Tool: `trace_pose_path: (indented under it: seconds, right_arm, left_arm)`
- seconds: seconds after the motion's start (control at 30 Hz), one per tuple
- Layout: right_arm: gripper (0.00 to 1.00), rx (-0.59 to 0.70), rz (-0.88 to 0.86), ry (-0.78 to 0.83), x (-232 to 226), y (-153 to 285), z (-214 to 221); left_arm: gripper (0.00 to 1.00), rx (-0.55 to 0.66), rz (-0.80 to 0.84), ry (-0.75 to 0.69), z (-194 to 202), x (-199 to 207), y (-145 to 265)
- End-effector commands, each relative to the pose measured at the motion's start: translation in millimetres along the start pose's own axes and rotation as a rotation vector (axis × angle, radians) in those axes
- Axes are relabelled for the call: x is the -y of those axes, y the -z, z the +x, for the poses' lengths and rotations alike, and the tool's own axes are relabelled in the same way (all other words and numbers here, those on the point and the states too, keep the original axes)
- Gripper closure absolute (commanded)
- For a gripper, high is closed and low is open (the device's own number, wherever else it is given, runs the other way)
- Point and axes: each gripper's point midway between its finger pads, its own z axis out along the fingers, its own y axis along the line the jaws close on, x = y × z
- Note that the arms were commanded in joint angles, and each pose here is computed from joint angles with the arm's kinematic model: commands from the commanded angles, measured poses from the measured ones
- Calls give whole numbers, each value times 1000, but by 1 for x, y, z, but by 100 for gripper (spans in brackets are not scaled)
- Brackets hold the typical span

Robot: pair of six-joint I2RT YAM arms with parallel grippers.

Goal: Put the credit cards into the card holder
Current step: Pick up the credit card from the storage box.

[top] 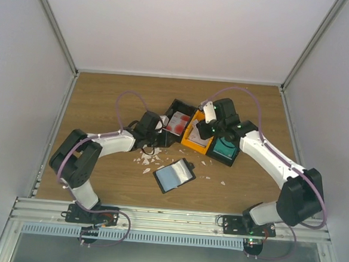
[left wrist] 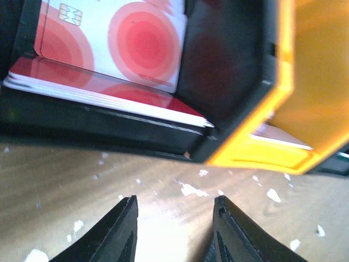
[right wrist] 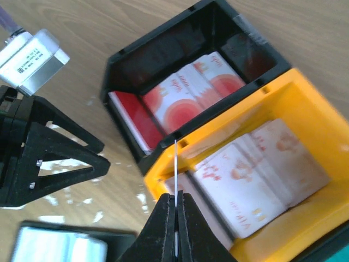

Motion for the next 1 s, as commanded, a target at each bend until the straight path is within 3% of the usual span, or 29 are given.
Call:
trace_pose_path:
  seconds: [0.0, 0.33, 0.57, 0.7, 0.83, 0.97]
  right_arm:
    - [99, 73, -175, -193, -29, 13, -1]
    - [100, 206, -591, -405, -89, 52, -11]
    - [99, 268, -864, -400, -129, 103, -14]
    - [99, 259, -910, -388, -141, 111, -7]
    - [99, 238, -955, -375, -155, 116, -1]
    - [99, 226, -975, -360, -165, 116, 5]
  left_arm:
    - [57, 113, 132, -36, -16, 30, 36]
    - [30, 208, 527, -112, 13, 99, 138]
    - [27, 129, 755, -150, 38, 132, 176]
    - [35, 88, 848, -184, 45, 146, 190]
    - [50, 49, 907, -200, 50, 156, 202]
    - [78, 13, 921, -197, 54, 157, 200]
